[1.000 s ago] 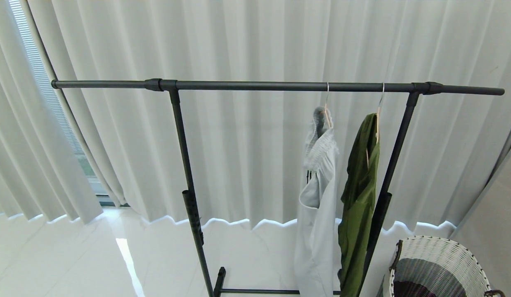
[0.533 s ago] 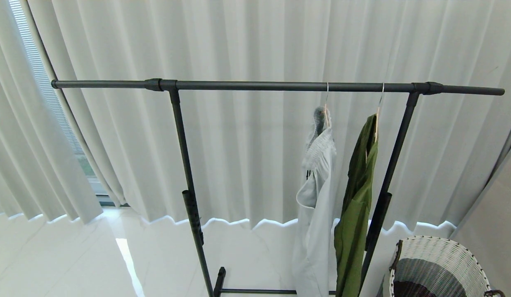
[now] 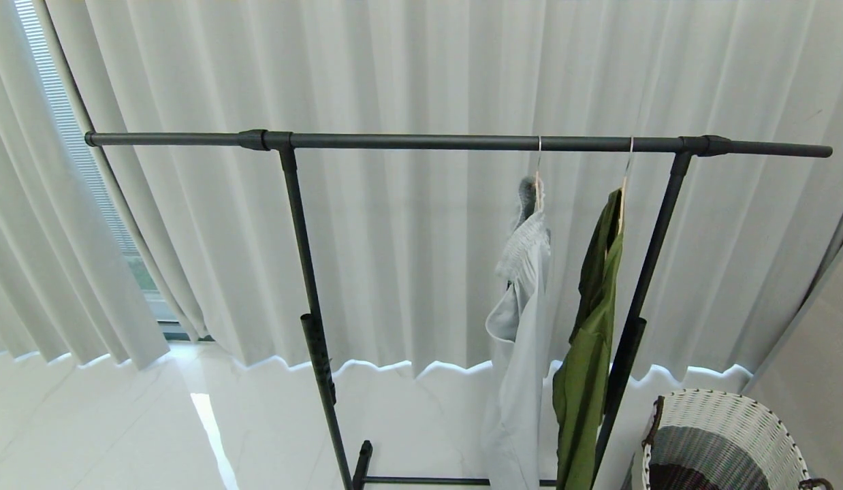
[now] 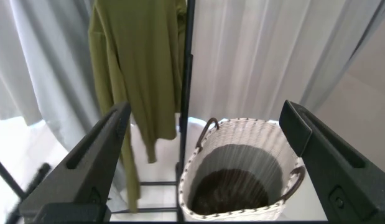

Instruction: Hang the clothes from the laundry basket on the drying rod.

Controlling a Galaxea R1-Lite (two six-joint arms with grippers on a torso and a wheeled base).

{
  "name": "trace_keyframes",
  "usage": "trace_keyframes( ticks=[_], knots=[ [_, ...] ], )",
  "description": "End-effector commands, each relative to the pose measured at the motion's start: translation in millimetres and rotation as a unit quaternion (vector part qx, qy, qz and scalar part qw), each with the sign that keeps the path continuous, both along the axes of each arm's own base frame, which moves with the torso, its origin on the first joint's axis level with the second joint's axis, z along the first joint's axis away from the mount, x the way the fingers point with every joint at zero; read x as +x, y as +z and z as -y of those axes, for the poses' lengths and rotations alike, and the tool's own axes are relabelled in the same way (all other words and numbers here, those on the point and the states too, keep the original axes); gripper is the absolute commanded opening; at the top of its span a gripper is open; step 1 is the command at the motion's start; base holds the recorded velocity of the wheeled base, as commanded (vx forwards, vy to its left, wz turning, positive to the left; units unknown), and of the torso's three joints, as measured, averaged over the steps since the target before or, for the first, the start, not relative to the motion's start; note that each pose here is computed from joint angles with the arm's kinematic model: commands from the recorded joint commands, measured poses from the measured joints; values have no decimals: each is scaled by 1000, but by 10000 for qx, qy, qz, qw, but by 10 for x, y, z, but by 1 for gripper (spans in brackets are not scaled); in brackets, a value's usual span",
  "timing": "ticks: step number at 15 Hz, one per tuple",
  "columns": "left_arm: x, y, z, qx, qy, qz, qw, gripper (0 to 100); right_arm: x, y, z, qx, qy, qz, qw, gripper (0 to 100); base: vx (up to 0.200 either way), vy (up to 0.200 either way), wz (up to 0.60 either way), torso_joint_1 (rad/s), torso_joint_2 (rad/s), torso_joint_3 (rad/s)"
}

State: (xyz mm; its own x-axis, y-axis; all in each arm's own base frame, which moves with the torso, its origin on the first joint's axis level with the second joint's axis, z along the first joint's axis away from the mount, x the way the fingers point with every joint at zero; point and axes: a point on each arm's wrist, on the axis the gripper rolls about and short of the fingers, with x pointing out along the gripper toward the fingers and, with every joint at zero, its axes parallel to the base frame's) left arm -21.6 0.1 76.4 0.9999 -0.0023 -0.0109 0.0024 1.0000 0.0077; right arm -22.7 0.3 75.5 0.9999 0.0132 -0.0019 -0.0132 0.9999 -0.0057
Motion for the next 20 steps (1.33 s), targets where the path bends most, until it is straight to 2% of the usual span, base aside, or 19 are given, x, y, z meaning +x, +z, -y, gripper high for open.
trace_keyframes(
  ticks=[1,20],
  knots=[
    [-11,-3,0,0,12,77,10000,100,-1,0,0,29,3,9,10000,100,0,0,0,0,0,0],
    [-11,-3,0,0,12,77,10000,100,-1,0,0,21,3,9,10000,100,0,0,0,0,0,0]
  ],
)
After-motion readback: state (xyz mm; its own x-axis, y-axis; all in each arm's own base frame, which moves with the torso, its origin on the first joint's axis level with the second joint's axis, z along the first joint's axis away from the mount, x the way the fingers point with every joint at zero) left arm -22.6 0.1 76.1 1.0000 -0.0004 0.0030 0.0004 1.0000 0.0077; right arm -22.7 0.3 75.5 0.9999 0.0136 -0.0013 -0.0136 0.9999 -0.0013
